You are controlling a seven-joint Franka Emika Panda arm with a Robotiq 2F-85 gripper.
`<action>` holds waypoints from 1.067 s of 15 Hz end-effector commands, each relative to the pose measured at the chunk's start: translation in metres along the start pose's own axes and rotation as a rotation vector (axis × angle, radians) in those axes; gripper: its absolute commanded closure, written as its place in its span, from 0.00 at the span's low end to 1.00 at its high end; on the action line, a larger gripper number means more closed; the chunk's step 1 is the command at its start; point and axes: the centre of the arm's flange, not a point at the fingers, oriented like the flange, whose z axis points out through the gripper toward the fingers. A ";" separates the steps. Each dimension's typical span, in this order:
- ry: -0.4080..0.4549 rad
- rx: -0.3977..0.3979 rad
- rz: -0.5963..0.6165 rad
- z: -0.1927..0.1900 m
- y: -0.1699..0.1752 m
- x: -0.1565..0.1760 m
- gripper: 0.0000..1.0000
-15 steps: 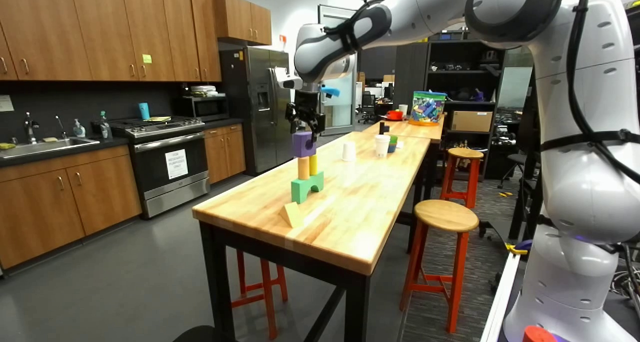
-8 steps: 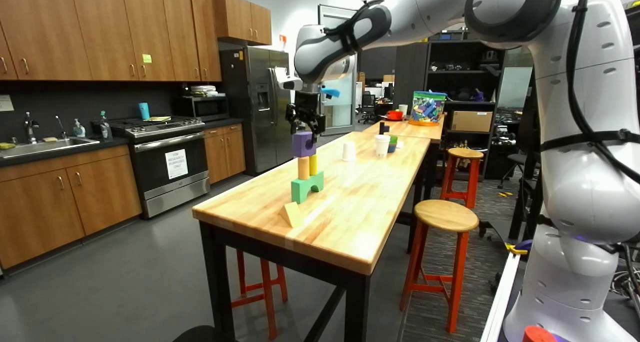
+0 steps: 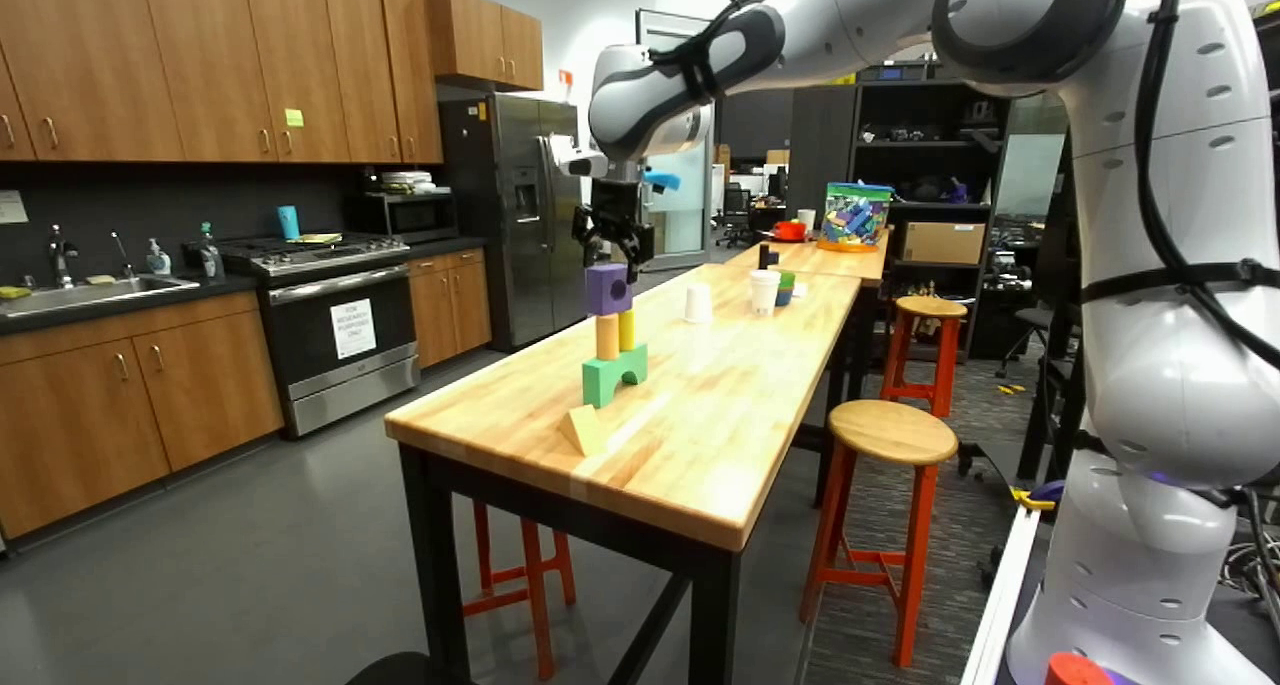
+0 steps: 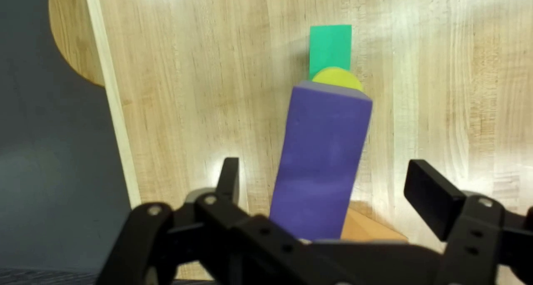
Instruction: Put the purple block on the tower of blocks
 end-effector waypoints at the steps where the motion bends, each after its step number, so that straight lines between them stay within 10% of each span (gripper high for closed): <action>1: -0.017 -0.005 -0.071 -0.056 -0.004 -0.004 0.00; 5: -0.049 -0.061 -0.099 -0.111 -0.003 -0.009 0.00; 16: -0.051 -0.090 -0.080 -0.109 0.000 -0.010 0.00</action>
